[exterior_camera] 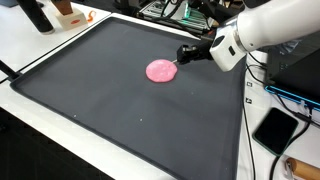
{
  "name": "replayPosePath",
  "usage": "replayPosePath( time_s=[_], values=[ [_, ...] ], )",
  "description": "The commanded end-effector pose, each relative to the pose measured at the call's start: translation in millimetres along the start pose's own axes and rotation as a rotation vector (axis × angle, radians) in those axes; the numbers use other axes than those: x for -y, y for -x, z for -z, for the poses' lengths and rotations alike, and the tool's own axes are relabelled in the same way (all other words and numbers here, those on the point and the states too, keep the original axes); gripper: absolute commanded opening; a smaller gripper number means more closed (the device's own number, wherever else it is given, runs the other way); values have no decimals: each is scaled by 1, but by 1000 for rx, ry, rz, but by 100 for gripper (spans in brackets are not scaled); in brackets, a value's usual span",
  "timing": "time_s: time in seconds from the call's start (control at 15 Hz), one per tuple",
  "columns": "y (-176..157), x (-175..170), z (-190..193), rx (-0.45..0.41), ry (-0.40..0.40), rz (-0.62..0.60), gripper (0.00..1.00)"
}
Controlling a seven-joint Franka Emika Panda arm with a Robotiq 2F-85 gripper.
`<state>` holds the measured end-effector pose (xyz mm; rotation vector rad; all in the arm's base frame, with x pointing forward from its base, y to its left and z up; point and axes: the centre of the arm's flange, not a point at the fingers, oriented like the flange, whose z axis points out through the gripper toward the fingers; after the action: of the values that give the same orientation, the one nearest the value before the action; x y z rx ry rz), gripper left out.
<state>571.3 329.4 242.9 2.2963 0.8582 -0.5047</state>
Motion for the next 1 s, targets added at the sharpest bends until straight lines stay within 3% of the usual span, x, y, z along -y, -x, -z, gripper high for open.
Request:
replayPosePath(
  time_s=[0.0,0.93],
  values=[
    [-9,4,1,26,22,-26,4],
    [0,-9,-3,-11,-3,-27,4]
  ],
)
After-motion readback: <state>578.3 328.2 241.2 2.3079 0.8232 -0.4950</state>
